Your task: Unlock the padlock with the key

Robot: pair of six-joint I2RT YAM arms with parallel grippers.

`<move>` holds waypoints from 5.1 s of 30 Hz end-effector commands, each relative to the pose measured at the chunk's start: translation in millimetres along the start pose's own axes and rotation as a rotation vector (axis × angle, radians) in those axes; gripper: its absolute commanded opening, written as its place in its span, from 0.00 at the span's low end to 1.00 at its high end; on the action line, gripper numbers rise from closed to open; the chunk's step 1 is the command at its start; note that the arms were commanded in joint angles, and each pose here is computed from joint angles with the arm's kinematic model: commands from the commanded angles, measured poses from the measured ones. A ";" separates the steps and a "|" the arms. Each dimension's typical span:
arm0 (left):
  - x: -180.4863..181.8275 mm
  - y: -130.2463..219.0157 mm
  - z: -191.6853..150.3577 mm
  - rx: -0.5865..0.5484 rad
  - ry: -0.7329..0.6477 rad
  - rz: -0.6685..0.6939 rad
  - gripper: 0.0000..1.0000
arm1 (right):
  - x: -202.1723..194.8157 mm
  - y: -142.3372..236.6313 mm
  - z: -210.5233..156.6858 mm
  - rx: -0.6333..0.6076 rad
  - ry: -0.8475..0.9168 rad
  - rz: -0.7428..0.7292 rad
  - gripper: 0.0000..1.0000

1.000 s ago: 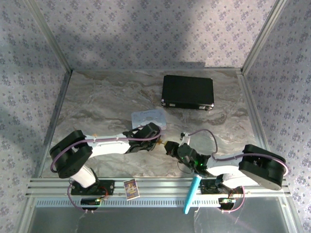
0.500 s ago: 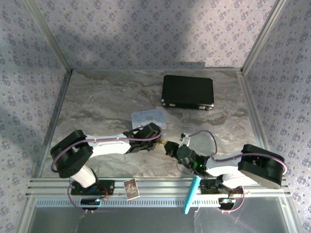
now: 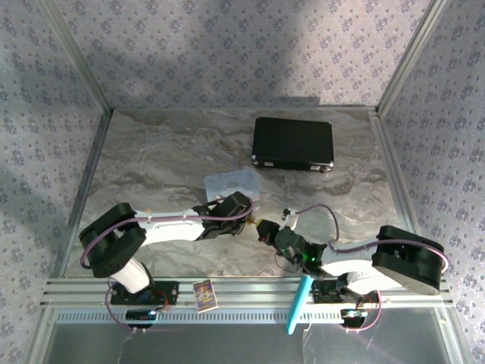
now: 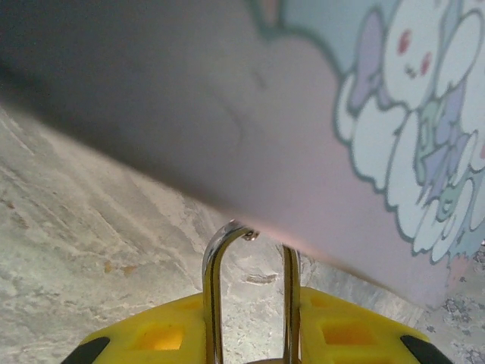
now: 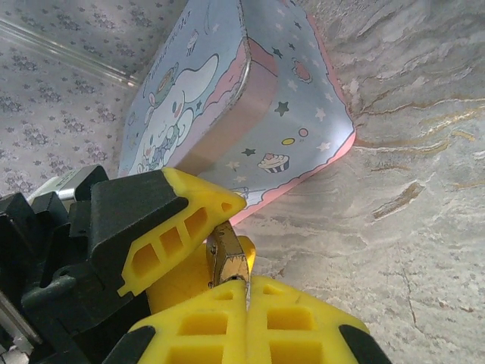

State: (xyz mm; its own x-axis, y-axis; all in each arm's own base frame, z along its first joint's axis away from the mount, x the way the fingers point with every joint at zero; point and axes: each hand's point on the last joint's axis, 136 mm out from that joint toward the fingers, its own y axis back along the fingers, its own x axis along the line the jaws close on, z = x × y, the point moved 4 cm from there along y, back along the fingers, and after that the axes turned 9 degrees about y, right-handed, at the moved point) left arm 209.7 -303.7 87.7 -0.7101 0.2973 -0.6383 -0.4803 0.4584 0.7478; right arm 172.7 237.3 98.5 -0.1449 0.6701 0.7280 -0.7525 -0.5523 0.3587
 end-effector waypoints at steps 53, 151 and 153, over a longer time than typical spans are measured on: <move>14.6 -1.0 -47.6 0.230 0.233 0.081 0.05 | 0.2 -30.3 -5.7 -0.044 -0.053 -0.052 0.00; 19.8 -3.7 31.2 -0.097 -0.431 0.092 0.00 | -13.9 -30.8 21.4 0.097 -0.108 0.005 0.00; 18.7 1.2 31.7 -0.087 -0.384 0.075 0.00 | -11.1 -31.8 21.2 0.089 -0.134 0.021 0.00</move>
State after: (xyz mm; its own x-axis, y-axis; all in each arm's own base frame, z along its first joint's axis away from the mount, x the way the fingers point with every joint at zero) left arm 217.2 -271.1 63.2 -0.4713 0.6845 -0.5563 -0.5141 0.2993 0.8038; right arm 207.4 223.7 75.8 -0.0532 0.6668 0.7433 -0.6863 -0.5652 0.4579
